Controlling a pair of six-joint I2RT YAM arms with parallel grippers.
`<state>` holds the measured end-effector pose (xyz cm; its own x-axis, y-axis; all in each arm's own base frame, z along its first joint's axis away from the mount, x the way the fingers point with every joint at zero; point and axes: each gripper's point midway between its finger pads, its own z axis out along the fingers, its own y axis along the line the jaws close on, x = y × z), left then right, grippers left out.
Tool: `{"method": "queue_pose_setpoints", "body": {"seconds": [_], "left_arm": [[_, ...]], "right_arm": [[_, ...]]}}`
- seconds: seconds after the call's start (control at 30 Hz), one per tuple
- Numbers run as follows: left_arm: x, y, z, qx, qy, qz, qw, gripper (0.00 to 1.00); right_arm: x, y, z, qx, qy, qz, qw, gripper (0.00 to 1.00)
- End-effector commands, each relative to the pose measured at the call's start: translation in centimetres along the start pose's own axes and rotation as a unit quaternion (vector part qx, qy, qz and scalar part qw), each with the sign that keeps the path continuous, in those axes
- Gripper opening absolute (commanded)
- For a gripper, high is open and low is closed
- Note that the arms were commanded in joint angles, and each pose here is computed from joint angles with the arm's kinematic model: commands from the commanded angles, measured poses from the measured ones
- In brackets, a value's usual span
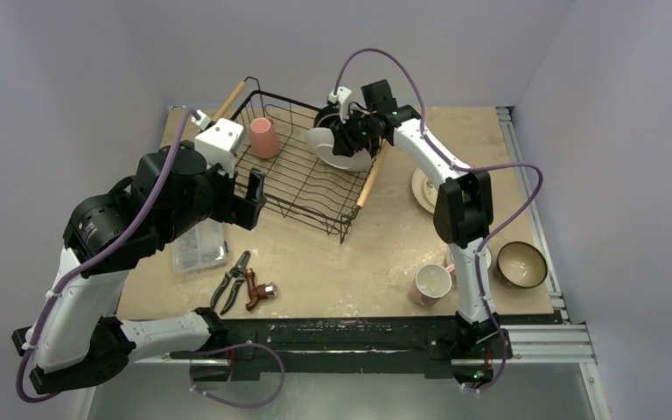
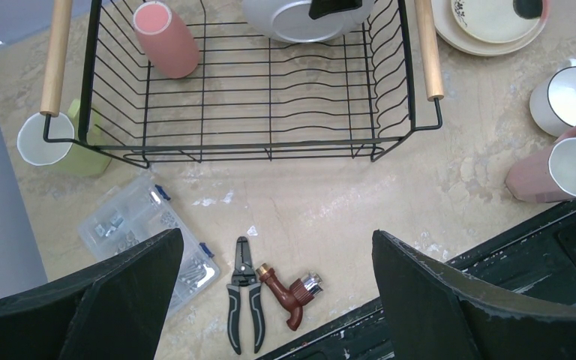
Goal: Load the mixed dishes into the dish rack
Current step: Insert the plate into the dish rack.
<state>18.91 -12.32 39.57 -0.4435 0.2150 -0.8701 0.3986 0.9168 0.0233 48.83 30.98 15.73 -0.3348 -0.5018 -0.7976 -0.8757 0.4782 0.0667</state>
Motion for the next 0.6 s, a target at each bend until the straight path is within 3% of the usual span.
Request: {"method": "queue_pose_setpoints", "body": {"seconds": [0.0,0.23,0.4,0.57], "left_arm": [[-0.9,0.4,-0.4,-0.005,-0.021,-0.002,1.000,0.95],[-1.1,0.1,0.0,-0.001,-0.021,0.003,1.000,0.95],[-1.2,-0.2,0.3,0.004,-0.021,0.005,1.000,0.95],[-1.1,-0.1,0.1,0.002,-0.022,-0.001,1.000,0.95]], "right_arm": [[-2.8,-1.0,-2.3,0.049,-0.024,-0.021,0.998,0.41],[-5.0,-2.2,-4.7,0.110,-0.043,-0.003,0.993,0.50],[-6.2,-4.3,-7.2,0.194,-0.051,0.011,0.980,0.53],[-6.8,-4.8,-8.6,0.224,-0.066,0.012,0.972,0.55]]}}
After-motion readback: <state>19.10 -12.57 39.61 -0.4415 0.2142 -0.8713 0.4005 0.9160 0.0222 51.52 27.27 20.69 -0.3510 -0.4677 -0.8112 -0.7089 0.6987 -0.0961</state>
